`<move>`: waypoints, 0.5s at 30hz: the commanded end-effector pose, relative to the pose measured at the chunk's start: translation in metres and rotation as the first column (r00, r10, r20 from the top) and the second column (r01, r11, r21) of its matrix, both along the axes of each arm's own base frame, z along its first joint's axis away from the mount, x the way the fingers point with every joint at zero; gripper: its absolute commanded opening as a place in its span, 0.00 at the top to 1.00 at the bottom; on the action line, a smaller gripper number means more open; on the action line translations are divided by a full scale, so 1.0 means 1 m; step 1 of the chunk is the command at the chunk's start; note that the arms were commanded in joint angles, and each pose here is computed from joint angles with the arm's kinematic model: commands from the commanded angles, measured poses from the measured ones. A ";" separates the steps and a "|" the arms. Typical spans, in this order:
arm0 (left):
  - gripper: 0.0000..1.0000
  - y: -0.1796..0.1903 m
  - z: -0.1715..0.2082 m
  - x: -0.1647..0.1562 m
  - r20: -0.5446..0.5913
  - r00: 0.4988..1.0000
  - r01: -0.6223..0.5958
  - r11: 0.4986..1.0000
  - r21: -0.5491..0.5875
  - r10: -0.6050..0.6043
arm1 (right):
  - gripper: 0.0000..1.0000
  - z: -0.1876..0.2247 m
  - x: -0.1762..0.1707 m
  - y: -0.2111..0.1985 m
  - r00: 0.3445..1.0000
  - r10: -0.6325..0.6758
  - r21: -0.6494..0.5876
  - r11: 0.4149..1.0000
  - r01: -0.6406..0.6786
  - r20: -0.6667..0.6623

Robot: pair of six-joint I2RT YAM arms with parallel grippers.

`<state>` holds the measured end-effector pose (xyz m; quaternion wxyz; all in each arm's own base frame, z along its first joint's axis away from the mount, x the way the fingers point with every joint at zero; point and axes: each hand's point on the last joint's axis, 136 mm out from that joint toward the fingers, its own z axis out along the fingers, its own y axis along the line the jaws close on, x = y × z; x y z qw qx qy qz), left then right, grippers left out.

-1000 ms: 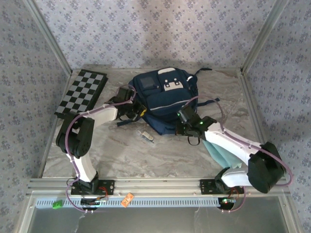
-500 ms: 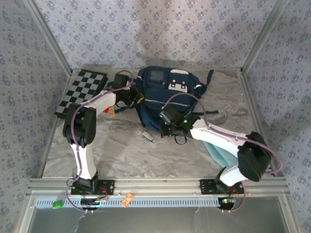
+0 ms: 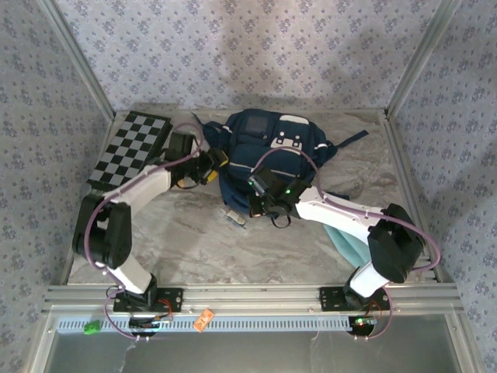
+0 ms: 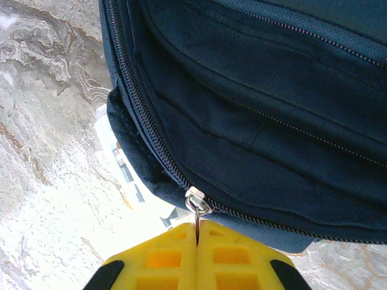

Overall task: Pack the student bag
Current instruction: Zip the student bag at the top-center of the table.

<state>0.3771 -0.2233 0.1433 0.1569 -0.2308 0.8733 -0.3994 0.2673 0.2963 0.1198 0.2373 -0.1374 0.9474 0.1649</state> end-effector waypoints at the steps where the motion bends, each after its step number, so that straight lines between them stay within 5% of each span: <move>1: 0.32 -0.011 -0.007 -0.019 -0.045 0.997 -0.069 0.996 -0.060 0.066 | 1.00 -0.001 -0.003 0.001 1.000 0.003 0.022 1.000 -0.002 -0.013; 11: 0.27 -0.048 -0.039 -0.034 -0.130 0.981 -0.156 0.985 -0.079 0.145 | 1.00 -0.008 0.000 0.005 0.999 0.005 -0.001 1.000 -0.005 -0.032; 15: 0.40 -0.065 -0.046 -0.032 -0.140 0.983 -0.134 0.988 -0.083 0.122 | 1.00 -0.009 0.001 0.002 0.999 -0.013 -0.006 1.000 0.013 -0.031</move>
